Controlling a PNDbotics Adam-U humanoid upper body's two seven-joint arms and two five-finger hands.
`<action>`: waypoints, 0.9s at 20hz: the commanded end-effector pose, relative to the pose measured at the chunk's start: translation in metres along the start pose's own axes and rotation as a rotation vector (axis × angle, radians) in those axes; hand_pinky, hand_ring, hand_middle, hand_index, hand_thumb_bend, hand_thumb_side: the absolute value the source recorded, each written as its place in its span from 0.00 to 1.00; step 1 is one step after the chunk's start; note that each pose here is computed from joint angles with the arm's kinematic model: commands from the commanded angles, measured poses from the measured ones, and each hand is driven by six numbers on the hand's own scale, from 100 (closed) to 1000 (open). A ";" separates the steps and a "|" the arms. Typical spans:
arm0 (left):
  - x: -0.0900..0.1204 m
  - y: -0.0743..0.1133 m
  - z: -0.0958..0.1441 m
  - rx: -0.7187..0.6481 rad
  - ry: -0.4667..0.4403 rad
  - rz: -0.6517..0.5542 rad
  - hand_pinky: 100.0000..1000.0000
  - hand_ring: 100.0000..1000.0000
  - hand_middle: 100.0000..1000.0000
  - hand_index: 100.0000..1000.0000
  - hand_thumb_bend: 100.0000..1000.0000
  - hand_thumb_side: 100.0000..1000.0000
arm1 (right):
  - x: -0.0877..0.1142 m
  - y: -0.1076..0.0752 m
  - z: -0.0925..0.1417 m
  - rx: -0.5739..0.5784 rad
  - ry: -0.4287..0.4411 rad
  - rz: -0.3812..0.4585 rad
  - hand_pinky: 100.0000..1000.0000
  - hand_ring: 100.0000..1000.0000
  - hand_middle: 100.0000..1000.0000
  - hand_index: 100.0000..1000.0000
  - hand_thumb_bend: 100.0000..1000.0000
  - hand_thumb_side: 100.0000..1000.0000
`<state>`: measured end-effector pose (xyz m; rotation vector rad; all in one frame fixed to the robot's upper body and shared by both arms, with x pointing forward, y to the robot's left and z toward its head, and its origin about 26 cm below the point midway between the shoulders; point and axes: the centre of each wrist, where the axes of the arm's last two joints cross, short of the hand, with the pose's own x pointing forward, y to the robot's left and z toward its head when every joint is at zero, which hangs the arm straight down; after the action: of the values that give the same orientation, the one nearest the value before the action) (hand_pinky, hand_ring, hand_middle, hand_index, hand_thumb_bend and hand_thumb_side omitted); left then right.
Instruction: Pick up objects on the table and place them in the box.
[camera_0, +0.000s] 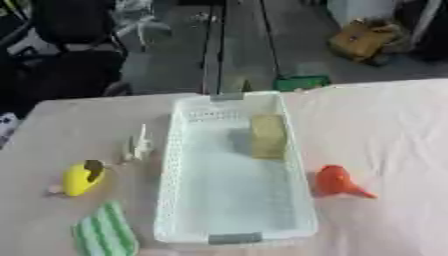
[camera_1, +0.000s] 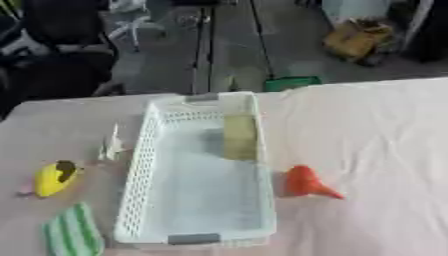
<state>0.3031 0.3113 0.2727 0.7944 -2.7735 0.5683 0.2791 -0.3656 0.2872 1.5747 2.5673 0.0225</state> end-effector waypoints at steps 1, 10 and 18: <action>0.005 0.000 -0.009 -0.006 -0.034 0.010 0.99 0.99 0.94 0.96 0.22 1.00 | 0.001 -0.003 -0.014 -0.025 -0.045 -0.005 0.90 0.93 0.87 0.88 0.00 1.00; 0.005 0.002 -0.008 -0.059 -0.044 0.003 0.95 0.97 0.92 0.94 0.28 1.00 | 0.001 -0.004 -0.016 -0.001 -0.057 0.023 0.89 0.92 0.86 0.88 0.00 1.00; 0.004 0.004 -0.008 -0.124 -0.032 0.011 0.94 0.97 0.92 0.94 0.28 1.00 | 0.001 -0.003 -0.021 0.082 -0.061 0.046 0.89 0.92 0.86 0.89 0.00 1.00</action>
<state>0.3027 0.3123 0.2701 0.7533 -2.7765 0.4140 0.2780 -0.3663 0.2933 1.6543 2.5591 -0.0767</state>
